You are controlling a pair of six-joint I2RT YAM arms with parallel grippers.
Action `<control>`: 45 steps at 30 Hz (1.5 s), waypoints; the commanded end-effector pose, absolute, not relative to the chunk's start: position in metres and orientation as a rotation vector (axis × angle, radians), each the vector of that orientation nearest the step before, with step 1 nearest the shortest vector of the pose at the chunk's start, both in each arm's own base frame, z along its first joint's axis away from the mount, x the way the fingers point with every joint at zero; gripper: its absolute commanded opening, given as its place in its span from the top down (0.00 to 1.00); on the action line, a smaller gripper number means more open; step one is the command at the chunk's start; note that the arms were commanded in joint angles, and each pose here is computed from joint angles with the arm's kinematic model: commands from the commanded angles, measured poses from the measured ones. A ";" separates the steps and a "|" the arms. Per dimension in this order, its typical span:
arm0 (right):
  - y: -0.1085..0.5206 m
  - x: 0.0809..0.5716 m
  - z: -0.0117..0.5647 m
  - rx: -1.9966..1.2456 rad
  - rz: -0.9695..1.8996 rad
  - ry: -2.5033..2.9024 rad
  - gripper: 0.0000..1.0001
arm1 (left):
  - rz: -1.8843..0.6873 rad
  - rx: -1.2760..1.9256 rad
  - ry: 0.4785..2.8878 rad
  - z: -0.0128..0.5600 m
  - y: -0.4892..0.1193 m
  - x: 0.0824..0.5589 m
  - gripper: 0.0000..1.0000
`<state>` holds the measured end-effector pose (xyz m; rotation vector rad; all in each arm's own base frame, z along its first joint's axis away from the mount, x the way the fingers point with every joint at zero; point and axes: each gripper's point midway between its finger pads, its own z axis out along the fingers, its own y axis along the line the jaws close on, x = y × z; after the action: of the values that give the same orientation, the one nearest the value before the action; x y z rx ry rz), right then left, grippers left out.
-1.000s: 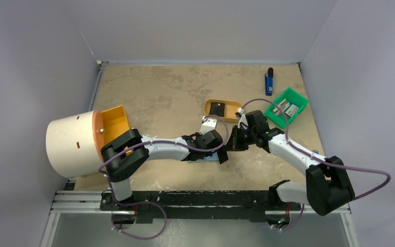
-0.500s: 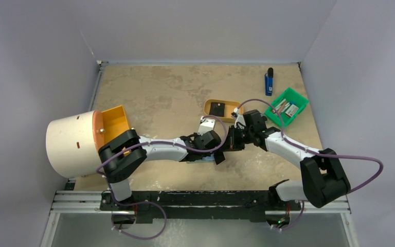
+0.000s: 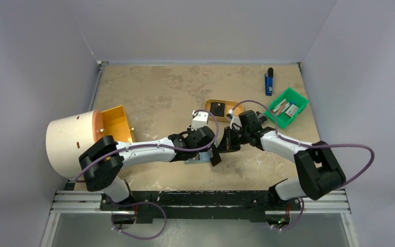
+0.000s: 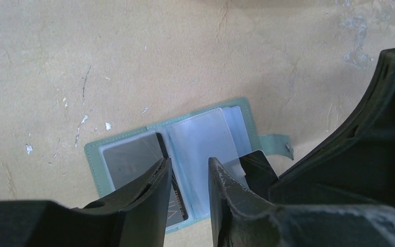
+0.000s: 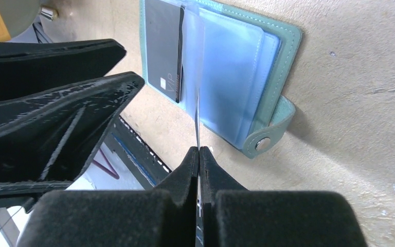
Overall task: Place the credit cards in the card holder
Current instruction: Turn over the card slot in the card holder.
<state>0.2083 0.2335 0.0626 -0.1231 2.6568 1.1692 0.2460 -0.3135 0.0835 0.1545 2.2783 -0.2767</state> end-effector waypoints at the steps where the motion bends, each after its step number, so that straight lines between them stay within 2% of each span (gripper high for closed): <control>1: 0.250 0.211 0.077 -0.186 1.238 2.610 1.00 | -0.279 0.076 2.232 0.102 -0.302 0.249 0.67; 14: 0.281 0.221 0.077 -0.244 1.252 2.593 1.00 | -0.256 -0.009 2.168 0.123 -0.275 0.248 0.65; 25: 0.288 0.225 0.071 -0.246 1.216 2.619 1.00 | -0.316 0.025 2.185 0.114 -0.282 0.243 0.68; 32: 0.287 0.223 0.060 -0.204 1.202 2.645 1.00 | -0.279 0.082 2.237 0.080 -0.285 0.240 0.76; 39: 0.273 0.226 0.077 -0.118 1.103 2.618 1.00 | -0.150 0.075 2.295 0.041 -0.264 0.240 0.87; 45: 0.259 0.237 0.083 0.023 1.011 2.581 1.00 | -0.118 0.045 2.309 0.029 -0.251 0.236 0.90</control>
<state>0.2289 0.2695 0.0831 -0.0961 2.5895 1.0893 0.2333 -0.2552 0.0288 0.0956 2.3285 -0.1078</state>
